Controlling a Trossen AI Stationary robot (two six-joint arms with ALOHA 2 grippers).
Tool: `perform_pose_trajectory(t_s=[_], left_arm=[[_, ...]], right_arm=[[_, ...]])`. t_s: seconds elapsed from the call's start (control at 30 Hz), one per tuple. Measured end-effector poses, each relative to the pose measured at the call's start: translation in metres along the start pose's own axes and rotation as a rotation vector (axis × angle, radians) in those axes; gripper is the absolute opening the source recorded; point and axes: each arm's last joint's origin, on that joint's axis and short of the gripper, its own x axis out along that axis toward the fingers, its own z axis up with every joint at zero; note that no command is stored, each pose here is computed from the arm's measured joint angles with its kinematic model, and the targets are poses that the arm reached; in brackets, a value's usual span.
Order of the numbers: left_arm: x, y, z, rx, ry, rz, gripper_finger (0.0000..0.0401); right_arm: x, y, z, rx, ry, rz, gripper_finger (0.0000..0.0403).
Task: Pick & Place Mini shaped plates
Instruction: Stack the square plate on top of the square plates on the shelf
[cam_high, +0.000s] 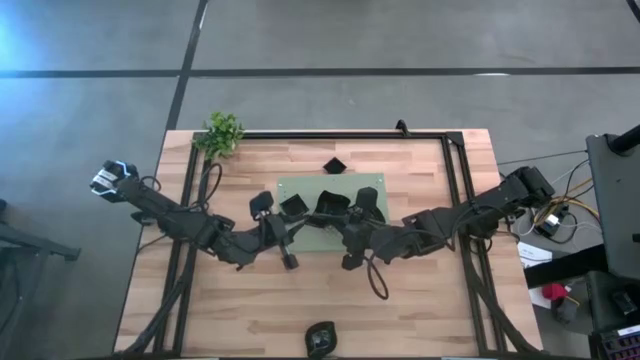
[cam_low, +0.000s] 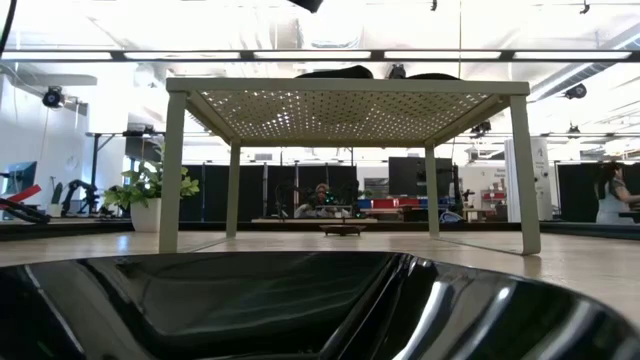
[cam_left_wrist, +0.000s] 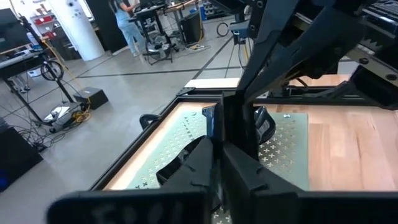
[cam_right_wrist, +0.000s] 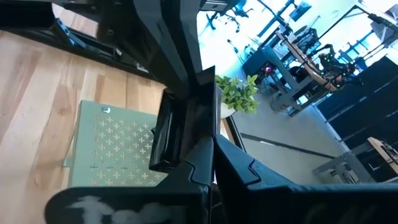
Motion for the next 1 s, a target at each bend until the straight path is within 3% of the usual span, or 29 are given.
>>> perform_pose_trajectory(t_s=[0.37, 0.7, 1.0], left_arm=[[0.001, 0.001, 0.0, -0.012, 0.0, 0.011, 0.0001], [0.0, 0.003, -0.002, -0.031, 0.019, 0.021, 0.0], [-0.014, 0.027, 0.0, -0.098, 0.075, 0.044, 0.0]], right_arm=[[0.0, 0.0, 0.0, 0.006, -0.001, 0.005, 0.0016], [-0.005, 0.004, 0.002, -0.031, -0.011, 0.018, 0.0099], [-0.029, 0.01, 0.019, -0.066, -0.084, 0.062, 0.0142]])
